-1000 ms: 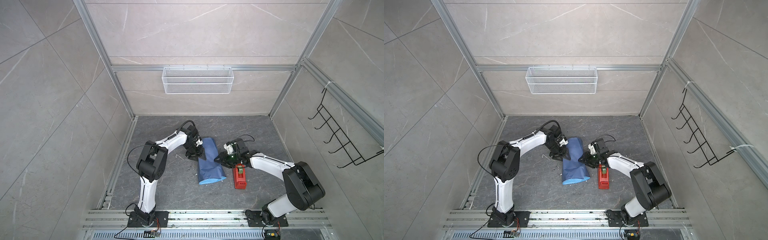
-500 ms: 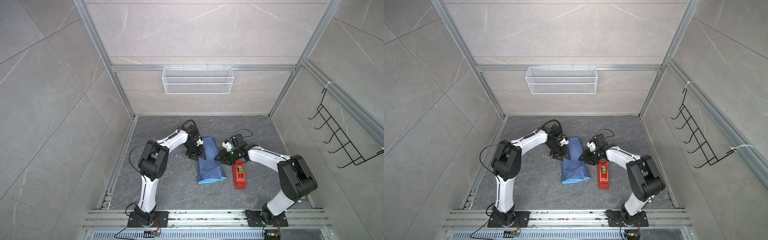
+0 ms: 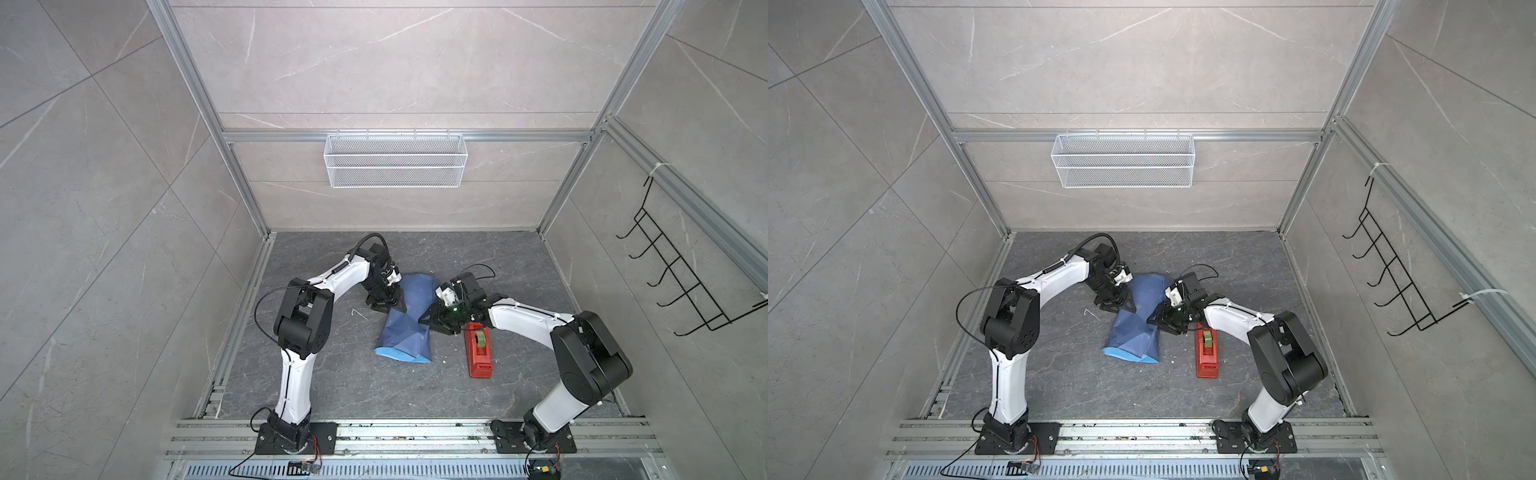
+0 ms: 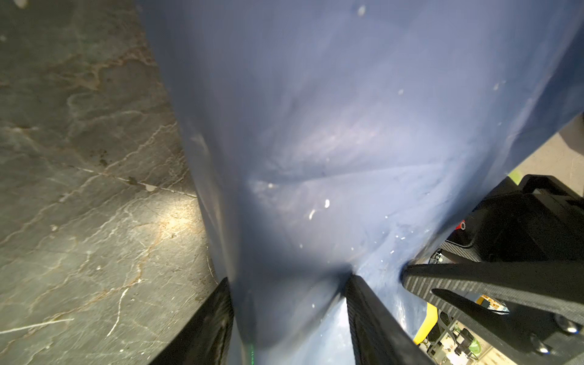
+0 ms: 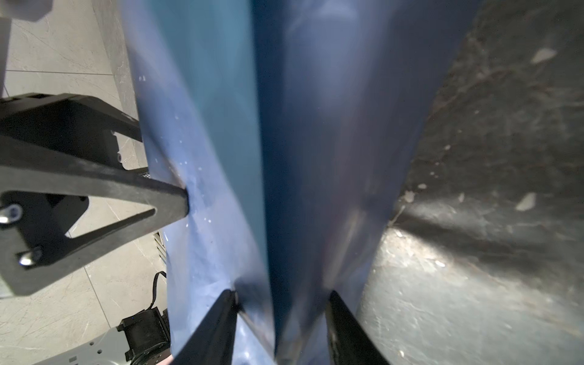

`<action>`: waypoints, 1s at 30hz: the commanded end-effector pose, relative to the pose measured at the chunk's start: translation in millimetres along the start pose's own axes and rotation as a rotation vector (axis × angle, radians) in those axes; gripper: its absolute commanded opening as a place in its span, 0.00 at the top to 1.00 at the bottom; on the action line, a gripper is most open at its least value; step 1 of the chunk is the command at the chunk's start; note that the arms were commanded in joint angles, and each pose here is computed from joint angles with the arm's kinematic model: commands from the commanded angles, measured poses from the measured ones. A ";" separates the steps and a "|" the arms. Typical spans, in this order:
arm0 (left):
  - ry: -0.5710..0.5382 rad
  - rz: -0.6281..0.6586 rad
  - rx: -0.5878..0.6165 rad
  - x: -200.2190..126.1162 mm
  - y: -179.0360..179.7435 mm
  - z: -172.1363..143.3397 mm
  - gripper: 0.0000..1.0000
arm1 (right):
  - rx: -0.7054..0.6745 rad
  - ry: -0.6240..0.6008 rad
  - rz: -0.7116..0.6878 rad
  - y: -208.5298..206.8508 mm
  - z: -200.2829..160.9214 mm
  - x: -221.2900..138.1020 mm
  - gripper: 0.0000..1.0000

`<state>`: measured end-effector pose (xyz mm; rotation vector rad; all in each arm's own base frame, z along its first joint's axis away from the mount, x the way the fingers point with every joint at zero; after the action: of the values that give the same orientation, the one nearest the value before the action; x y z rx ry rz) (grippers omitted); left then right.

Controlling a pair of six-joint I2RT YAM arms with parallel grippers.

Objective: Wrap a gift box in wrapping paper
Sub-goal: Smooth out the wrapping paper on the gift box.

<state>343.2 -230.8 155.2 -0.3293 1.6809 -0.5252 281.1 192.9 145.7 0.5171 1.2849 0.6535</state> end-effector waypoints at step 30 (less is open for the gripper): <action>-0.001 0.119 -0.015 37.2 15.7 0.7 0.42 | -0.095 -0.064 -0.635 -5.8 -55.5 -137.0 0.32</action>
<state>342.5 -232.0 154.0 -0.3419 1.6725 -0.5343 227.0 118.2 236.6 0.2696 1.1316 0.3562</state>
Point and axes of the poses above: each gripper's point midway between its finger pads, its own x axis out along the fingers, its own y axis along the line the jaws close on, z = x × y, the point moved 10 cm from there along -x, back along the fingers, and after that the axes turned 12 degrees about -x, right-handed, at the moved point
